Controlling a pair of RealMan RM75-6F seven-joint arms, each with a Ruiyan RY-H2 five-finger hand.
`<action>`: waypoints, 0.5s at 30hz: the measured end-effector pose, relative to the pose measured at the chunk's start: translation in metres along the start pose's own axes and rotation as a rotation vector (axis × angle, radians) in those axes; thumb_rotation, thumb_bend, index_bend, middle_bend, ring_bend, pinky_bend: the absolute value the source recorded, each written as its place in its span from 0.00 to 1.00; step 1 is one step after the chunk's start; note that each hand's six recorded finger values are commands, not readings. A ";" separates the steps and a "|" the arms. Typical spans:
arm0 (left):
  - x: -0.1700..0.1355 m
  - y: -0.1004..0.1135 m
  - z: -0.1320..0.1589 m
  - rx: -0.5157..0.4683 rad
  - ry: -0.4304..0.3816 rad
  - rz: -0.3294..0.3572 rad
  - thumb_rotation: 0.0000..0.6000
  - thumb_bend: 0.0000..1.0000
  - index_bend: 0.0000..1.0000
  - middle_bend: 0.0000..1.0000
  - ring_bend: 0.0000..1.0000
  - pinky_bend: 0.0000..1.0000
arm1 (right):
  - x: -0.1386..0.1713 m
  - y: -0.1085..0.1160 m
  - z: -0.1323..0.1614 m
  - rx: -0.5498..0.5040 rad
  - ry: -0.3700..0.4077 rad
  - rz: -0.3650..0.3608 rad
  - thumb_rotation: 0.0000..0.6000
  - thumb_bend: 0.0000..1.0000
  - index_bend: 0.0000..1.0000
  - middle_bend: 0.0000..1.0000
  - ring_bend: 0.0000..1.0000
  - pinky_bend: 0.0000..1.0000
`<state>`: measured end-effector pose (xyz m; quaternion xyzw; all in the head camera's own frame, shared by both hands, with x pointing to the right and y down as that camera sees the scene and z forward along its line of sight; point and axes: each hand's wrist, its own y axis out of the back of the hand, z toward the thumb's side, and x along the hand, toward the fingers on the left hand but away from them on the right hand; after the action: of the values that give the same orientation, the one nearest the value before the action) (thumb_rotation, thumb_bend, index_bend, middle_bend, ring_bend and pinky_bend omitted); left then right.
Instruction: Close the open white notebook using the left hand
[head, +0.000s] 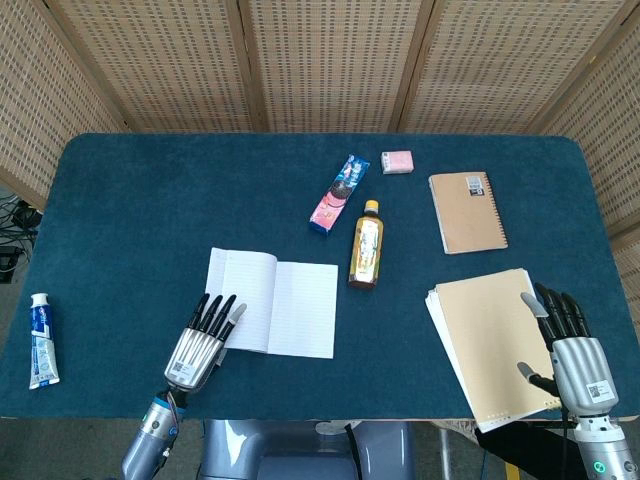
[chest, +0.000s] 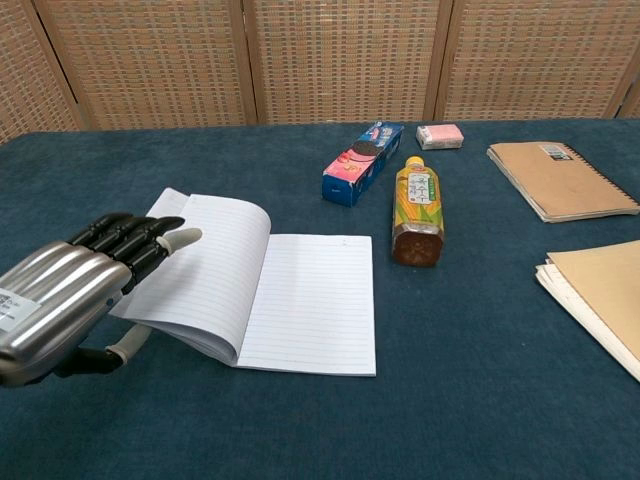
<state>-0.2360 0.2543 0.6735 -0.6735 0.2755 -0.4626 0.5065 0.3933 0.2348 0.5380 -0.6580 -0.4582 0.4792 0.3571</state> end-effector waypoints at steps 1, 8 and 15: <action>0.000 0.004 0.000 0.004 -0.005 0.016 1.00 0.48 0.00 0.00 0.00 0.00 | 0.000 0.000 0.000 -0.001 -0.001 -0.001 1.00 0.12 0.04 0.00 0.00 0.00; 0.006 0.025 0.003 0.024 -0.036 0.092 1.00 0.48 0.00 0.00 0.00 0.00 | 0.000 0.003 0.000 -0.005 -0.002 -0.013 1.00 0.12 0.04 0.00 0.00 0.00; 0.021 0.042 0.010 0.044 -0.068 0.149 1.00 0.48 0.00 0.00 0.00 0.00 | 0.000 0.003 -0.002 -0.007 -0.012 -0.013 1.00 0.12 0.04 0.00 0.00 0.00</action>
<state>-0.2142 0.2267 0.6406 -0.6551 0.2975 -0.4064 0.5632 0.3961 0.2335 0.5362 -0.6535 -0.4662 0.4791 0.3551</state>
